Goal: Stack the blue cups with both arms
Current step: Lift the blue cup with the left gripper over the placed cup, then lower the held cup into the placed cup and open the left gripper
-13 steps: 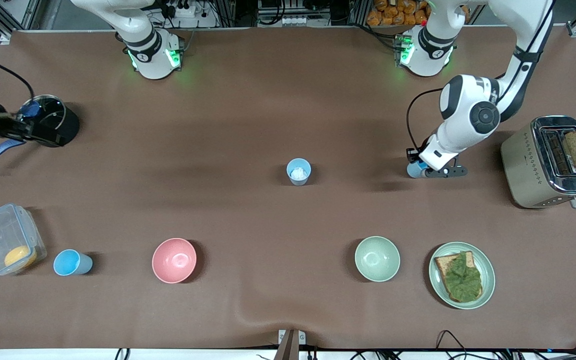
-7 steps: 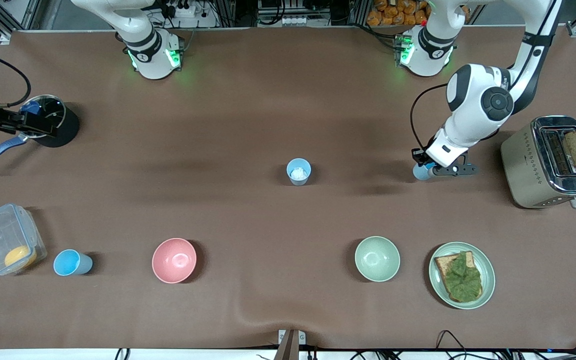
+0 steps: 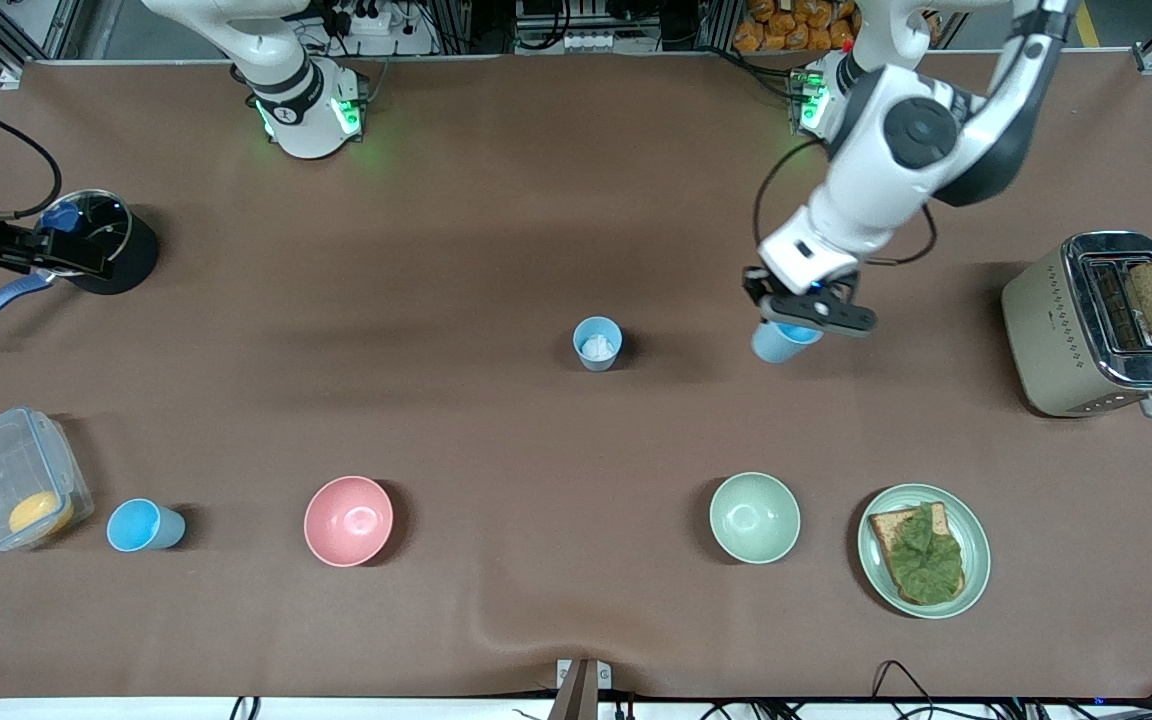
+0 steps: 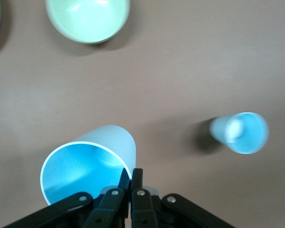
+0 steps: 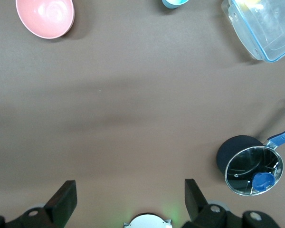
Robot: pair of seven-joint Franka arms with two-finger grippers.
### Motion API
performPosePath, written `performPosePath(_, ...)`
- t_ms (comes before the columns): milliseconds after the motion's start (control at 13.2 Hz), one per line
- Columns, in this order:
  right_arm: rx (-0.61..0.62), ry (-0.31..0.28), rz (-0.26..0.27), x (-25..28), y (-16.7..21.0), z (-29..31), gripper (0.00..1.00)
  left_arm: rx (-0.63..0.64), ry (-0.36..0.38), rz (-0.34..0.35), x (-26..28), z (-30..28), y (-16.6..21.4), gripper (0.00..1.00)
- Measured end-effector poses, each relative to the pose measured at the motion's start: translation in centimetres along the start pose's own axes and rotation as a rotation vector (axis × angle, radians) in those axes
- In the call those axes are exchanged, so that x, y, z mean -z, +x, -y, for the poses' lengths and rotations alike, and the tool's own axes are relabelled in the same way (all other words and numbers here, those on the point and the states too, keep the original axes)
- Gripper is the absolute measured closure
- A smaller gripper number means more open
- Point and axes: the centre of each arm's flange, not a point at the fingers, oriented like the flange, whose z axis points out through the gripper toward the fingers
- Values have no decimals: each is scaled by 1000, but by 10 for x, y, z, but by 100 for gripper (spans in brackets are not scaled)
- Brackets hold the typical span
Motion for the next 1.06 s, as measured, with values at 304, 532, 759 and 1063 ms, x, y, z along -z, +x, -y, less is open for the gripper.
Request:
performPosePath(304,-7,1,-33,2,5,-3,0,10,-78,11,-4,-121,-9,97)
performPosePath(532,-10,2,-55,4,7,-5,0,-13,-101,44,-25,-152,-8,97)
performPosePath(759,-11,1,-56,4,7,-6,0,-45,-100,82,-43,-173,-20,97)
performPosePath(1063,-13,1,-54,3,8,-6,0,-75,-81,139,-86,-186,-32,97)
